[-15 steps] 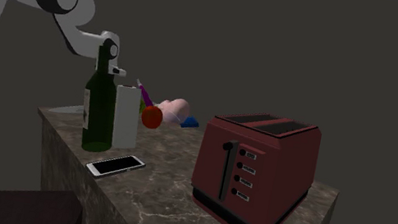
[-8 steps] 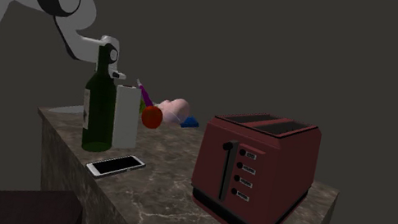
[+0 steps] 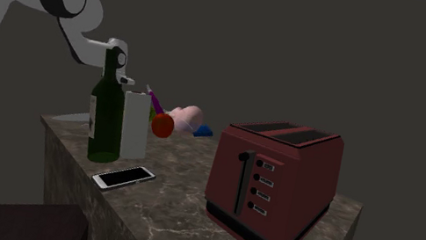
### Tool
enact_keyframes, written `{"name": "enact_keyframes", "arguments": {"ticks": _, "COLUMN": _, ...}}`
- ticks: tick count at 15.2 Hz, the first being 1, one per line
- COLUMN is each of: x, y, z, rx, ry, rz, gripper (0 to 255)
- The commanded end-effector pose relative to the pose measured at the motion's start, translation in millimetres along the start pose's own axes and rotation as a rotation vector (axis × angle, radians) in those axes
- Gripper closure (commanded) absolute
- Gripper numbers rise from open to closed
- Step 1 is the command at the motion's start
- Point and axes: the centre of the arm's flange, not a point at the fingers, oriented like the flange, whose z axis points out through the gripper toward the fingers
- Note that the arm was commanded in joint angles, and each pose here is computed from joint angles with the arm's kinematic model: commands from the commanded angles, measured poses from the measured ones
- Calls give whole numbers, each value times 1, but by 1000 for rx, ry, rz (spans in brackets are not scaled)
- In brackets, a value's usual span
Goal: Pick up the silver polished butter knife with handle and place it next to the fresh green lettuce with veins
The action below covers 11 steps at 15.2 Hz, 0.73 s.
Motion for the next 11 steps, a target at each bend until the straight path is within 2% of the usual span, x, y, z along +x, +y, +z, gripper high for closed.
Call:
{"name": "enact_keyframes", "arguments": {"ticks": 1, "x": 0, "y": 0, "z": 0, "rx": 0, "ry": 0, "rz": 0, "gripper": 0}}
{"name": "enact_keyframes", "arguments": {"ticks": 5, "x": 0, "y": 0, "z": -50, "rx": 0, "ry": 0, "rz": 0, "gripper": 0}}
{"name": "enact_keyframes", "arguments": {"ticks": 11, "x": 0, "y": 0, "z": -50, "rx": 0, "ry": 0, "rz": 0, "gripper": 0}}
